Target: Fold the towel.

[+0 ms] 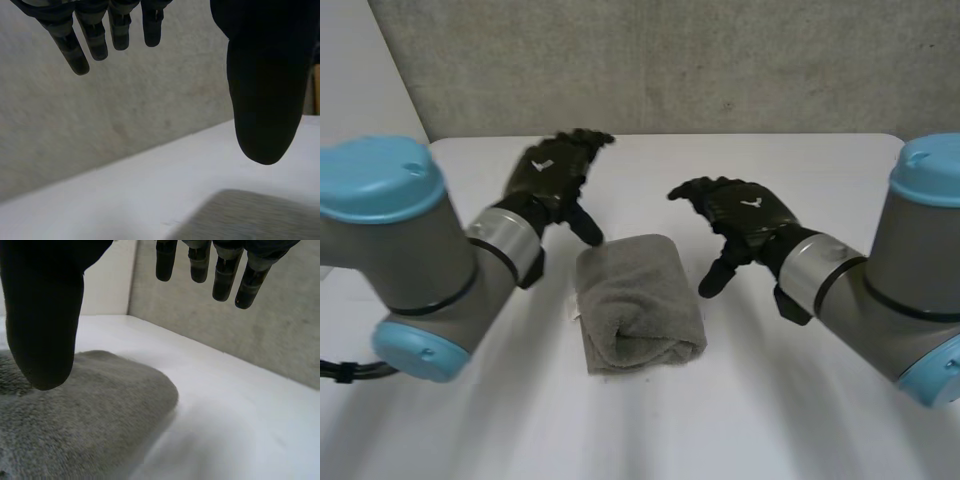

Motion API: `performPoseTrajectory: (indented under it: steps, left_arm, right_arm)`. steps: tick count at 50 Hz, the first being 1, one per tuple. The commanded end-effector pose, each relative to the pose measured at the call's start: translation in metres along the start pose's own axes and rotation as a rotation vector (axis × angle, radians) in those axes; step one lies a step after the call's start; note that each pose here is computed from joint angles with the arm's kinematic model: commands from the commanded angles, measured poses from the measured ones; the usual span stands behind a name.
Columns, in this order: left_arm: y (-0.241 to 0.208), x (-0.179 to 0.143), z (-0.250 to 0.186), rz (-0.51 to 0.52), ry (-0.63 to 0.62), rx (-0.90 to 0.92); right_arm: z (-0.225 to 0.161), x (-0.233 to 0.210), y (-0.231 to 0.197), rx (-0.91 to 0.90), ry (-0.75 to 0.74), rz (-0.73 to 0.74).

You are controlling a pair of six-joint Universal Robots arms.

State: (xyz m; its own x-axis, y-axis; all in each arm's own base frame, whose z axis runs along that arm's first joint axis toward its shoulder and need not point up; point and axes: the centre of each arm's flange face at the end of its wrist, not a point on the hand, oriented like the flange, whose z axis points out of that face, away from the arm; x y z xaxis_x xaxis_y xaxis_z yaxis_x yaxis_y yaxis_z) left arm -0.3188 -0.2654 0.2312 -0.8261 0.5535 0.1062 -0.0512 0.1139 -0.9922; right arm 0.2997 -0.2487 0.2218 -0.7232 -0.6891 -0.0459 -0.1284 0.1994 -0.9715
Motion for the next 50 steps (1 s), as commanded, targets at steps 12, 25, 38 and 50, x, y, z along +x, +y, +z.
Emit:
performPoseTrajectory:
  steps: [12, 25, 38, 50]
  left_arm:
    - [0.084, -0.009, -0.032, 0.01, -0.271, -0.319]
    - [0.095, -0.009, -0.037, 0.031, -0.265, -0.339]
    - [0.01, -0.003, -0.045, 0.09, -0.237, -0.113]
    - [-0.079, -0.03, -0.089, 0.134, -0.311, 0.136]
  right_arm:
    - [0.043, -0.003, 0.051, -0.159, -0.042, 0.034]
    - [0.055, -0.009, 0.082, -0.255, 0.011, -0.177]
    - [0.02, -0.009, -0.02, 0.007, 0.072, -0.223]
    - [-0.038, 0.039, -0.07, 0.149, 0.399, -0.213]
